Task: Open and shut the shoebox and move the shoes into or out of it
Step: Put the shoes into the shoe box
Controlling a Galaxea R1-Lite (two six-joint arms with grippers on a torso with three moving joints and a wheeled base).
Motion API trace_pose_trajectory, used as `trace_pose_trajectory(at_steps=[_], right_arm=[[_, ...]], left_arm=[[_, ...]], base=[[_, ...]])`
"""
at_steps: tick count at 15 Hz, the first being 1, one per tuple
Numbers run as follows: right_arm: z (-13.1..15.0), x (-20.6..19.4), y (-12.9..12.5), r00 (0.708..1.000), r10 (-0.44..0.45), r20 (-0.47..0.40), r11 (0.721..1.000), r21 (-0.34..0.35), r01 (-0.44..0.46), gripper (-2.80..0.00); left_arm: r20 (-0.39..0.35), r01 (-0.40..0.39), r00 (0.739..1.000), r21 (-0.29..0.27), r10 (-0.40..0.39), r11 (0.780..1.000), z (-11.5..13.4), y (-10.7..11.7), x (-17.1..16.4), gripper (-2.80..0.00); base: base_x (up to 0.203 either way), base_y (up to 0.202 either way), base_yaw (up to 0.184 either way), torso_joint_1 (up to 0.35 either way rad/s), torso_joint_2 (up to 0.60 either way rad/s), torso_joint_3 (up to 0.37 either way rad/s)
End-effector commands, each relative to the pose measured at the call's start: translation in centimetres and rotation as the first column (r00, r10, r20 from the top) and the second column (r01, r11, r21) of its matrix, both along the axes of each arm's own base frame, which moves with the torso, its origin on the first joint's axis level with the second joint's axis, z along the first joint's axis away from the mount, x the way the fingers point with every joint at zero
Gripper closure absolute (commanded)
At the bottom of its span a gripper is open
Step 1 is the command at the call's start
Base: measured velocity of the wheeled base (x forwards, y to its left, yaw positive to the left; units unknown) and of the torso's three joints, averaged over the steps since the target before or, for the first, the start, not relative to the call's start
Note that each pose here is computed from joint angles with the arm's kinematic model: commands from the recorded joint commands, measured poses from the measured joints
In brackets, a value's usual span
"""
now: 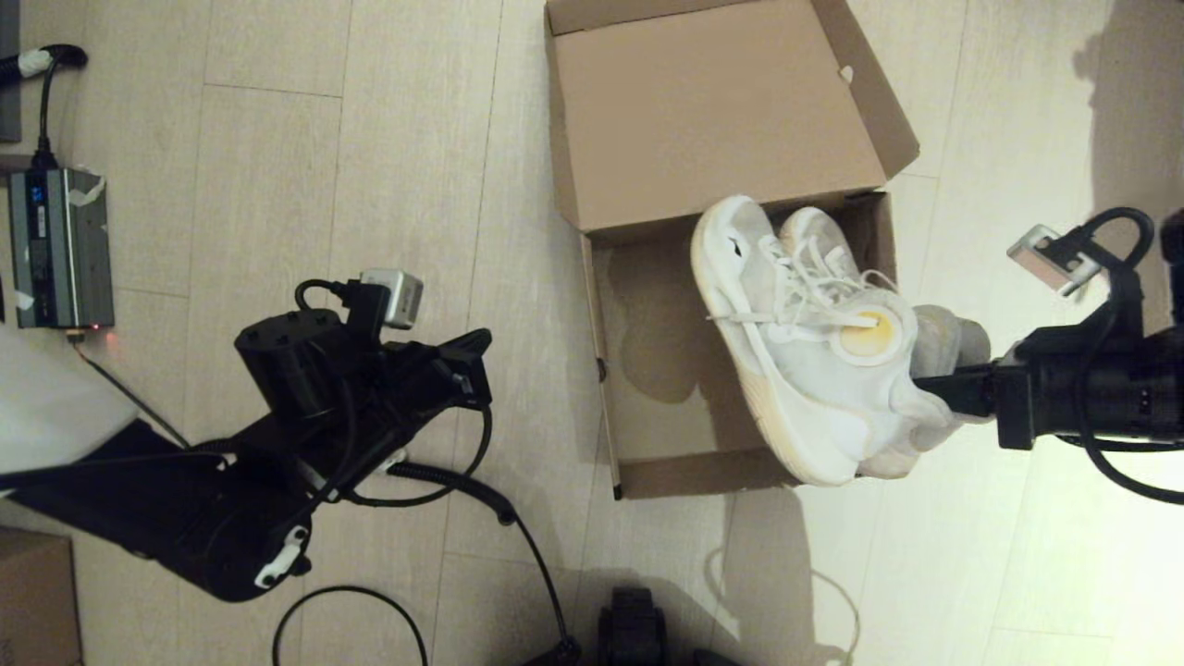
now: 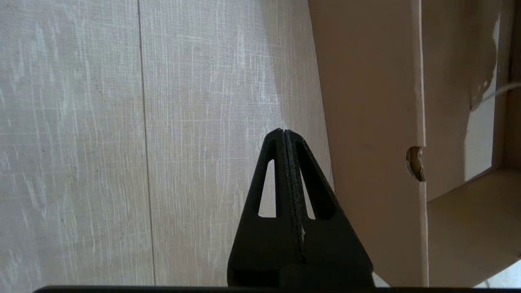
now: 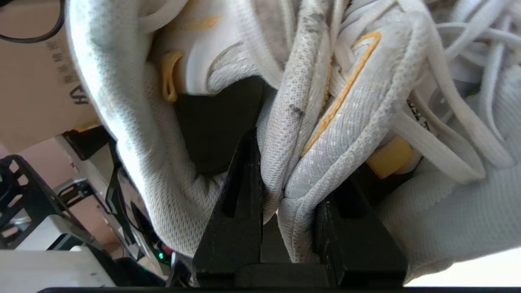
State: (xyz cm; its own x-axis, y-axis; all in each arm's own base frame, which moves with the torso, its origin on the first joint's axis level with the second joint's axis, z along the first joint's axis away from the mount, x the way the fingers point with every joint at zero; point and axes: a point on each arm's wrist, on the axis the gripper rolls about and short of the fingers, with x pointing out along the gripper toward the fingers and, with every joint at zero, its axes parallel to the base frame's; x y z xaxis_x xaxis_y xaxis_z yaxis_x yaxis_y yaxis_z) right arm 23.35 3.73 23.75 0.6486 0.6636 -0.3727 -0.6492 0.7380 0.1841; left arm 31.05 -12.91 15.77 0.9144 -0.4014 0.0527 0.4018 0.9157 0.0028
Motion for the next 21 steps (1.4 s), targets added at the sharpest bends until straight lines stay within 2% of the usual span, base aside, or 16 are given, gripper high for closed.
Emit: trace_pose_trajectory(at_steps=[1, 4, 7, 8, 9, 15, 21], right_arm=[[-1.4, 1.9, 0.8, 0.999, 0.023, -0.024, 1.0, 0.001, -0.023, 0.0], [-2.0, 3.2, 1.9, 0.999, 0.049, -0.018, 0.999, 0.009, -0.049, 0.0], [-2.8, 4.8, 2.2, 0.999, 0.018, 0.034, 1.0, -0.007, -0.018, 0.0], [-3.1, 5.2, 2.4, 0.999, 0.009, 0.036, 1.0, -0.011, -0.008, -2.18], [-3.2, 5.3, 2.5, 0.999, 0.004, 0.033, 1.0, -0.008, -0.004, -2.8], [-4.4, 5.9, 2.6, 1.0, 0.005, -0.003, 1.0, -0.011, -0.005, -2.8], [-5.2, 6.1, 3.2, 0.999, 0.038, 0.012, 0.999, -0.022, -0.038, -2.8]], left_arm=[[0.006, -0.001, 1.0, -0.003, 0.001, 1.0, 0.1, 0.1, 0.0, 0.0], [-0.002, -0.006, 1.0, 0.001, 0.006, 1.0, -0.1, 0.3, -0.1, 0.0], [-0.033, -0.006, 0.999, 0.013, 0.007, 1.0, -0.8, 0.6, -0.9, 0.0], [-0.042, -0.005, 0.999, 0.017, 0.006, 1.0, -1.0, 0.7, -1.2, 0.0], [-0.047, -0.007, 0.999, 0.019, 0.008, 1.0, -1.1, 0.8, -1.3, 0.0], [-0.05, -0.007, 0.999, 0.021, 0.008, 1.0, -1.2, 0.9, -1.4, 0.0], [-0.057, -0.009, 0.998, 0.023, 0.01, 1.0, -1.3, 1.1, -1.8, 0.0]], base=[[0.0, 0.0, 0.0, 0.0, 0.0, 0.0], [0.0, 0.0, 0.0, 0.0, 0.0, 0.0], [0.0, 0.0, 0.0, 0.0, 0.0, 0.0], [0.0, 0.0, 0.0, 0.0, 0.0, 0.0], [0.0, 0.0, 0.0, 0.0, 0.0, 0.0], [0.0, 0.0, 0.0, 0.0, 0.0, 0.0], [0.0, 0.0, 0.0, 0.0, 0.0, 0.0]])
